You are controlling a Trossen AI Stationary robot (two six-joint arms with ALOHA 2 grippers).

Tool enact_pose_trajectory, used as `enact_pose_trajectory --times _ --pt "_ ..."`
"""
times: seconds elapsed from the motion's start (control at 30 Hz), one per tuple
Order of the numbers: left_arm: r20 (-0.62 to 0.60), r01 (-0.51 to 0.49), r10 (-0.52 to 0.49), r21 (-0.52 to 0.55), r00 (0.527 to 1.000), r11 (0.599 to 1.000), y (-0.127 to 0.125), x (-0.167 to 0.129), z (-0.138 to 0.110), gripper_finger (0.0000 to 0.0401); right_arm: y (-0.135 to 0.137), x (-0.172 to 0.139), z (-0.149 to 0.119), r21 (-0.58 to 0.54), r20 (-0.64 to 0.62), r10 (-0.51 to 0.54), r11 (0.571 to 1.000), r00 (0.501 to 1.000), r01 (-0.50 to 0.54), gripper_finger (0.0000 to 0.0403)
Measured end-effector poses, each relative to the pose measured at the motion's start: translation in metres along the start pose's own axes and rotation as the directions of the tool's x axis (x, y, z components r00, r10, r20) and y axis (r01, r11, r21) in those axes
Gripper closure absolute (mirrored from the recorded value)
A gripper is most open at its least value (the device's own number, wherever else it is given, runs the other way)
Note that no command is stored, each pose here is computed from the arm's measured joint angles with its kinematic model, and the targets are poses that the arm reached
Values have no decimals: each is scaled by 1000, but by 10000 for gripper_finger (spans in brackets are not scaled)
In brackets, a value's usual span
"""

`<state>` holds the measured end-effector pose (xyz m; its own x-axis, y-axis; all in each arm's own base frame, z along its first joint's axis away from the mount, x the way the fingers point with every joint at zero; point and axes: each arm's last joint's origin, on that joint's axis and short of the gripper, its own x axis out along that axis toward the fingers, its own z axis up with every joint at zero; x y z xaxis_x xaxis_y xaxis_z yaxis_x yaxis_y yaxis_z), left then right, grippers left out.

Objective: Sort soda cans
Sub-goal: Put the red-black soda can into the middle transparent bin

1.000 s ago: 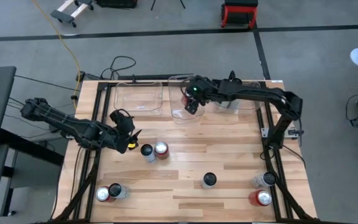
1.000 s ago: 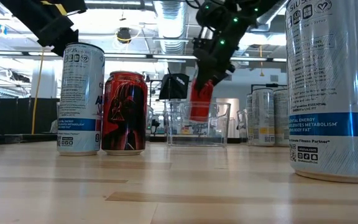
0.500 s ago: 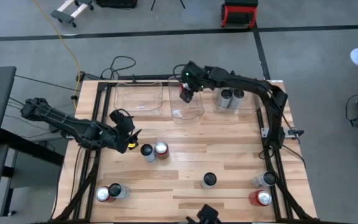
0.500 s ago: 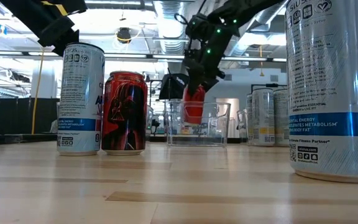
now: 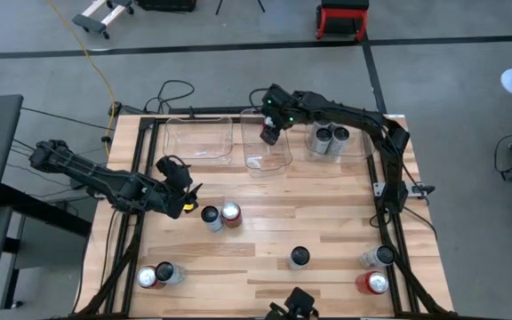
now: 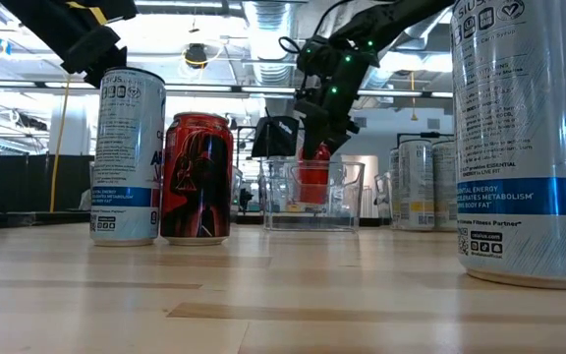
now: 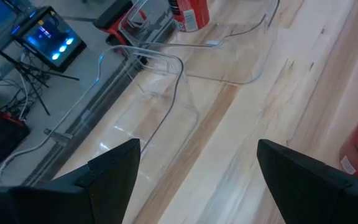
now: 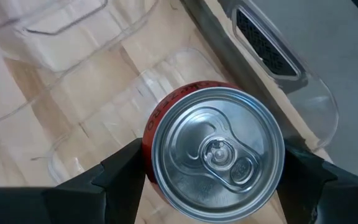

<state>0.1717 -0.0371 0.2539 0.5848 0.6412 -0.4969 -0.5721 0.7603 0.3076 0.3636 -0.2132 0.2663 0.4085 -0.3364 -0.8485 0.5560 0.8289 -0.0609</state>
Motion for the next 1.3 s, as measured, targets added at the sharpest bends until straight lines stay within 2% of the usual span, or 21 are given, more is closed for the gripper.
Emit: enact_pose_trajectory --times 0.33,0.67,1.0,1.3 --pt "-3 6 -6 -3 1000 1000 0 0 0 81 -4 0 0 -20 1 12 1000 1000 -12 101" --pt "3 6 -6 -11 1000 1000 -1 -1 0 81 -12 1 2 52 17 0 999 1000 -1 98" --pt "23 61 -61 9 998 998 -8 -10 -3 81 -9 0 5 123 48 3 992 999 -9 97" --pt "20 75 -75 -11 997 997 -9 -11 -4 81 -8 0 5 129 53 7 992 999 -14 97"
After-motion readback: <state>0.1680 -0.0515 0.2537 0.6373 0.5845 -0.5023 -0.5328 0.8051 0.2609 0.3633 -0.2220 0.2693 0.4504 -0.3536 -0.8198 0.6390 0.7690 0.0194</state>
